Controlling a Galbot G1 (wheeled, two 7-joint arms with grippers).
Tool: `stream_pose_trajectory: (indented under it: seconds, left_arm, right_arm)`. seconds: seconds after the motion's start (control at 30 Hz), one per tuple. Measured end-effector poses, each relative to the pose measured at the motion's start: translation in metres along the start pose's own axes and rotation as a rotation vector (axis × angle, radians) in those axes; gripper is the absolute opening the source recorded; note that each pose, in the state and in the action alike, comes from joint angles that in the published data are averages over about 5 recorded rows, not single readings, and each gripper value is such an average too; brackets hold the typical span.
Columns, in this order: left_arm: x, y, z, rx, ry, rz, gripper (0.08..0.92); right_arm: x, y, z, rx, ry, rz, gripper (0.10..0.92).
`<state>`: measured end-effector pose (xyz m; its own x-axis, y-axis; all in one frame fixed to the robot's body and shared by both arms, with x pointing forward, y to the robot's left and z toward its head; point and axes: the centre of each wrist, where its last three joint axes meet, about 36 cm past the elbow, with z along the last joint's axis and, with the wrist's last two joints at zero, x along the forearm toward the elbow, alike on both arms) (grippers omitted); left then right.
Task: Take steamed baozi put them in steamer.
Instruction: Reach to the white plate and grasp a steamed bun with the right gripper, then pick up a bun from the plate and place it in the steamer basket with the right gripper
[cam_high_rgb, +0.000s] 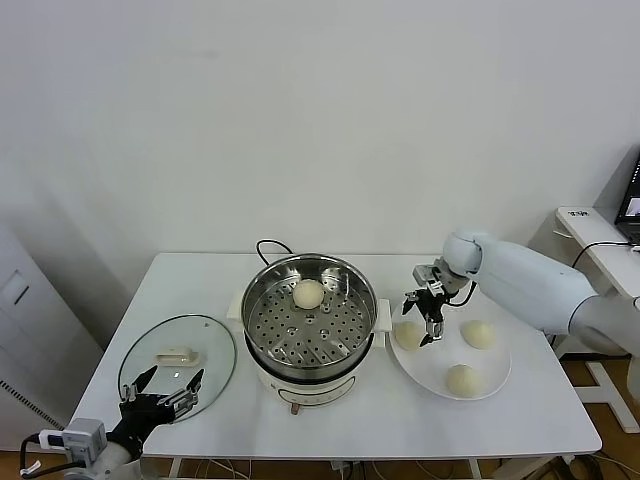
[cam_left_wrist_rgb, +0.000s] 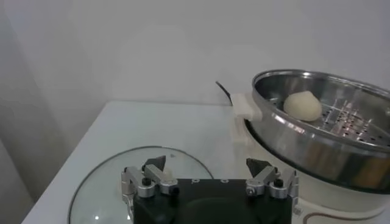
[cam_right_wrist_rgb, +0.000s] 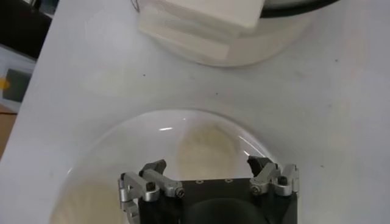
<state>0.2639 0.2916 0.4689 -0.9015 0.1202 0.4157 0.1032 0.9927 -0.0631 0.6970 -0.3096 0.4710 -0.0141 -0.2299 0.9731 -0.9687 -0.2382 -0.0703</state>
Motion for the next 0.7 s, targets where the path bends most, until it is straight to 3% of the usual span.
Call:
stream_pose_trajectory:
  seconds: [0.17, 0.5, 0.7]
  left_arm:
    - [0.000, 0.000, 0.000, 0.001, 0.001, -0.001, 0.823]
    - [0.000, 0.000, 0.000, 0.002, 0.000, -0.003, 0.823]
    - [0.000, -0.001, 0.000, 0.005, 0.003, -0.007, 0.823]
  right_arm:
    - [-0.009, 0.002, 0.004, -0.013, 0.004, 0.004, 0.757]
    - [-0.017, 0.003, 0.006, -0.026, -0.001, 0.020, 0.498]
    - [-0.011, 0.003, 0.006, -0.026, -0.003, 0.019, 0.445]
